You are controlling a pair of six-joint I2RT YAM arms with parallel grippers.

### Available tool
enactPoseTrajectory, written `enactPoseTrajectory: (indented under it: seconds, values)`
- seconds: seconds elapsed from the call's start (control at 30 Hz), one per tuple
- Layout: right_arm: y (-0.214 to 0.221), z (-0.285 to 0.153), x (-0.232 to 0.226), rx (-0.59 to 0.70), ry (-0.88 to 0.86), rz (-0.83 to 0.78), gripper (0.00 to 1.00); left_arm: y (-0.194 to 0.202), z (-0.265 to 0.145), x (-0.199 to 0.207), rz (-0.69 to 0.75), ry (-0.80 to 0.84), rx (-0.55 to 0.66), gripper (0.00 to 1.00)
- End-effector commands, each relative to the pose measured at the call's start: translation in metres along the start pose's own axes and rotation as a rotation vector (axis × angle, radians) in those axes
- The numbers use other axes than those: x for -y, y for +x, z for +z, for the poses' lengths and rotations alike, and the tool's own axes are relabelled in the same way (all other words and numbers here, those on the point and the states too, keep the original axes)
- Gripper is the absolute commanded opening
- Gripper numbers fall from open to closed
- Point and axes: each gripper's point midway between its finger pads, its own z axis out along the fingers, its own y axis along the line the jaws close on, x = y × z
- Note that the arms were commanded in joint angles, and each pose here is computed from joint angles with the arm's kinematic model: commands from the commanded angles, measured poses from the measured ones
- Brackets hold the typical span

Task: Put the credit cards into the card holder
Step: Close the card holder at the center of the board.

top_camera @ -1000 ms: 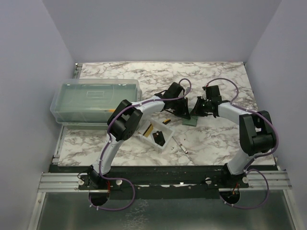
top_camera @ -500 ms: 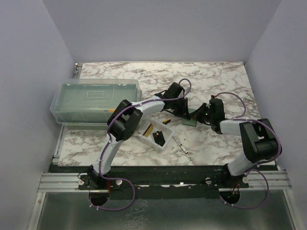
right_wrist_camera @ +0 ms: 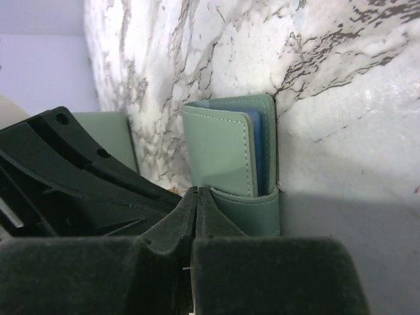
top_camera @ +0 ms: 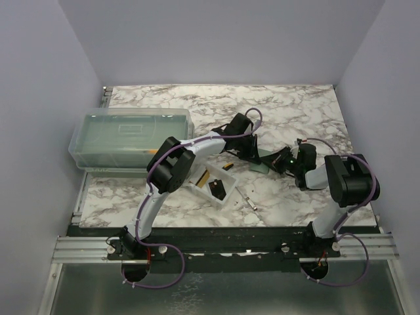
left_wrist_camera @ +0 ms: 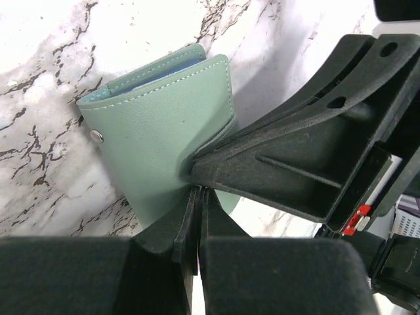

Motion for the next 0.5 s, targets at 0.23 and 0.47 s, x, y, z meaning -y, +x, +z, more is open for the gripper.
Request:
enactPoseTrajectory:
  seconds: [0.23, 0.47]
  values:
    - [0.049, -0.02, 0.097, -0.131, 0.235, 0.339, 0.0, 0.017, -0.004, -0.026, -0.019, -0.099, -0.045, 0.0]
    - [0.02, -0.026, 0.065, -0.15, 0.203, 0.063, 0.06, -0.006, -0.03, 0.014, 0.017, -0.027, -0.014, 0.15]
